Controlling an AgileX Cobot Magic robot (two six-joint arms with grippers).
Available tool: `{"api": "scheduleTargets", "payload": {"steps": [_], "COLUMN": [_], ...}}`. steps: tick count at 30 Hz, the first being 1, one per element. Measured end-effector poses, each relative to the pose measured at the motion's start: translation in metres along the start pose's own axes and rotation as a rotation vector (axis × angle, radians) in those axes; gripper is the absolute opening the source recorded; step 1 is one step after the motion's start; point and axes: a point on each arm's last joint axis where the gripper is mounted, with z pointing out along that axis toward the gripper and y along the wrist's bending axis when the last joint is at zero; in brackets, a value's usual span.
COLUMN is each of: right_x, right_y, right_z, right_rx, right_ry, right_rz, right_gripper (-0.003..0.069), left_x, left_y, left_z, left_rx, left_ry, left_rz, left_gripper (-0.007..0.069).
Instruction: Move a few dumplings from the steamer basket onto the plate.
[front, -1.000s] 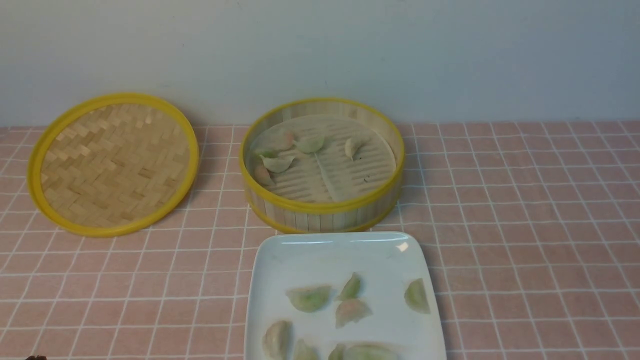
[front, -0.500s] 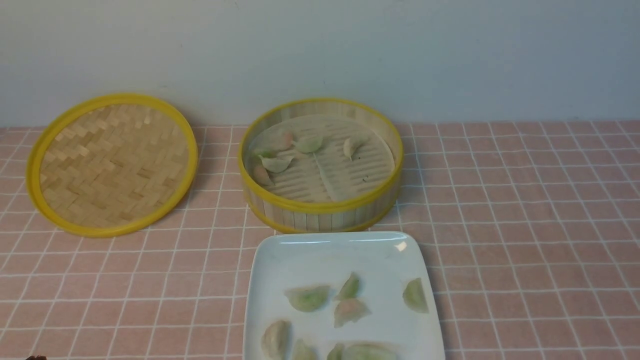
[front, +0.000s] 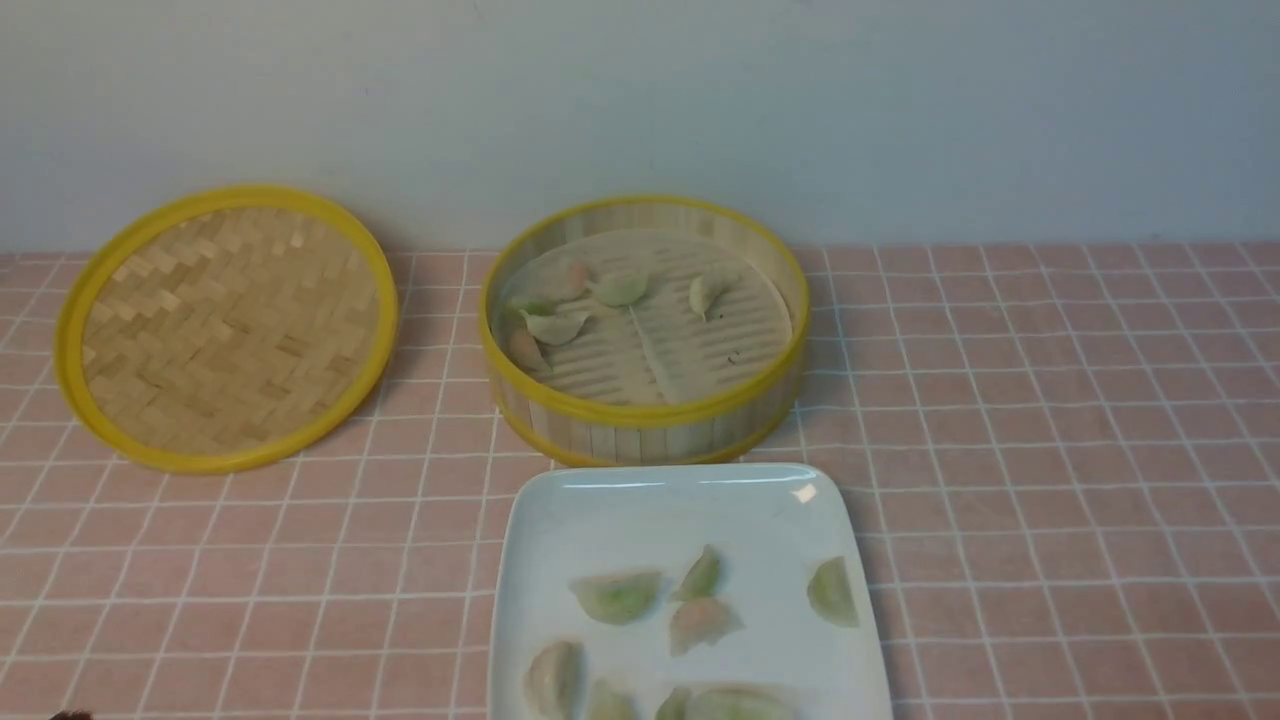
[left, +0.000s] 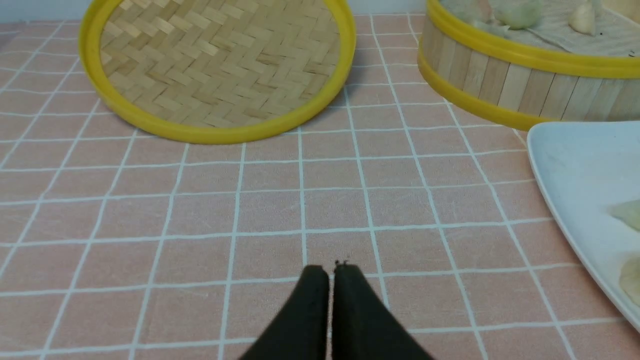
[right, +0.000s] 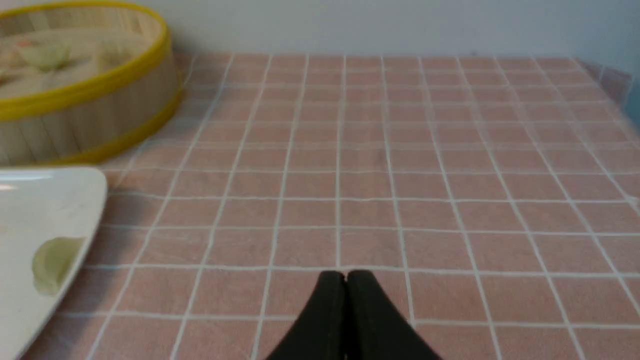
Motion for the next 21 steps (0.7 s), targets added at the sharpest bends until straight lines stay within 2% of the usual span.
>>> {"api": "scheduleTargets", "payload": {"steps": [21], "right_x": [-0.0017], "right_y": [0.0001], "right_z": [0.0006], "right_rx": [-0.002], "right_ry": [-0.037], "right_rz": [0.000], "right_gripper": [-0.0015], "left_x": [0.0000], "left_y": [0.0000], "left_z": [0.0000], "left_rx": [0.000], "left_ry": [0.000], "left_rz": [0.000], "left_gripper": [-0.0006]}}
